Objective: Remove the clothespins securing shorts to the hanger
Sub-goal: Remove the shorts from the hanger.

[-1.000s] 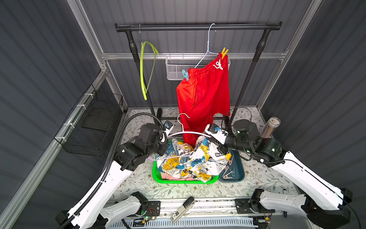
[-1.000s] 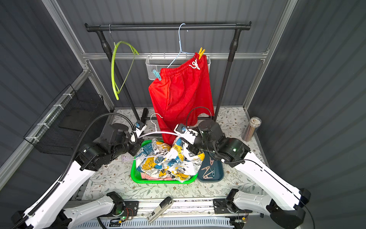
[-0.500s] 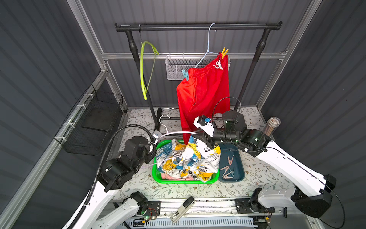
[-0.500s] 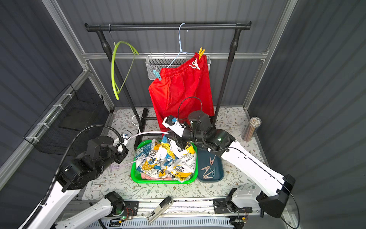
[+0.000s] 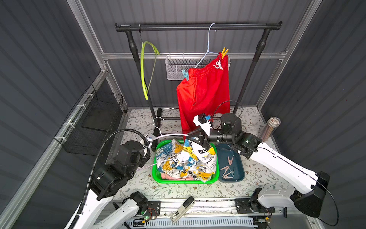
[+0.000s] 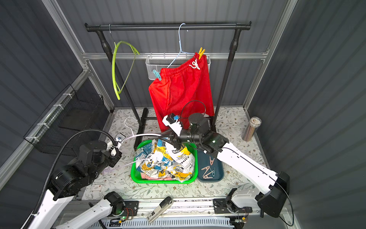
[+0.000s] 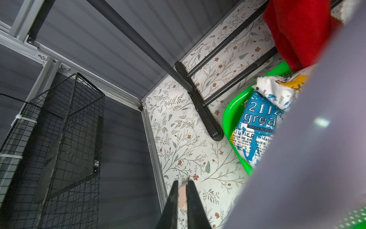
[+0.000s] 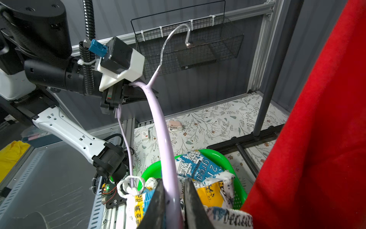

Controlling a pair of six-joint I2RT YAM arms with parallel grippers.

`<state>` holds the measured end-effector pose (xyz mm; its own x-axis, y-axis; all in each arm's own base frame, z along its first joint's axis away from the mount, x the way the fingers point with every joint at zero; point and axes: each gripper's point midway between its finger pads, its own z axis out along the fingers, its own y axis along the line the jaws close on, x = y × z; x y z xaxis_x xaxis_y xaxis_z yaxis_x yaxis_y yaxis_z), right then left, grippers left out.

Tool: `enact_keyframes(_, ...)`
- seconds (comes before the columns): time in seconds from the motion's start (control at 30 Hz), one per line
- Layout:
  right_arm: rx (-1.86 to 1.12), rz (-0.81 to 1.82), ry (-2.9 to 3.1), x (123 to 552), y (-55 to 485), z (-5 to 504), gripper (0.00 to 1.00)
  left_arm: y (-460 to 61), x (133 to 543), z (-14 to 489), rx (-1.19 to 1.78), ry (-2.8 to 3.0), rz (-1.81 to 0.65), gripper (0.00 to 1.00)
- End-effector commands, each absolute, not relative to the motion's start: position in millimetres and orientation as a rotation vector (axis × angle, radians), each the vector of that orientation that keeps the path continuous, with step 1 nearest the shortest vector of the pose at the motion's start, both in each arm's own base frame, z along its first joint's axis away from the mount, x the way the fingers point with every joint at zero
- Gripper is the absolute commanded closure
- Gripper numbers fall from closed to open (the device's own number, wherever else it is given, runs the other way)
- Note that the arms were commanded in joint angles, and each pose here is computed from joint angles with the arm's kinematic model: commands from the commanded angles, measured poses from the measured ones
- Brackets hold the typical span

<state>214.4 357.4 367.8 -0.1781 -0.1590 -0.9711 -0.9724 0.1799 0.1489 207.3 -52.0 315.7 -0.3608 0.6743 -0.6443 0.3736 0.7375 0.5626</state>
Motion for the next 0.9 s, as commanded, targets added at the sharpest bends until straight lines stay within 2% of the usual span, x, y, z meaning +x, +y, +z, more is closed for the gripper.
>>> enact_keyframes(0.0, -0.979, 1.216, 1.428, 221.3, 354.4, 407.7, 0.86, -62.5, 216.0, 352.0, 0.570, 1.907, 0.227, 1.00)
enact_keyframes(0.2, -0.951, 1.285, 1.425, 222.4, 349.5, 410.1, 0.89, -65.6, 218.4, 351.9, 0.566, 1.907, 0.215, 1.00)
enact_keyframes(0.27, -0.953, 1.302, 1.429, 221.6, 350.6, 409.4, 0.87, -66.4, 218.9, 353.3, 0.565, 1.902, 0.211, 1.00)
enact_keyframes(0.37, -0.947, 1.328, 1.433, 220.9, 352.1, 410.0, 0.79, -67.4, 219.4, 355.1, 0.564, 1.898, 0.206, 1.00)
enact_keyframes(0.6, -0.928, 1.366, 1.428, 221.0, 353.4, 410.8, 0.77, -67.5, 219.4, 355.6, 0.569, 1.900, 0.208, 1.00)
enact_keyframes(0.87, -0.901, 1.423, 1.405, 221.3, 352.5, 414.7, 0.82, -67.6, 218.9, 354.0, 0.569, 1.903, 0.205, 1.00)
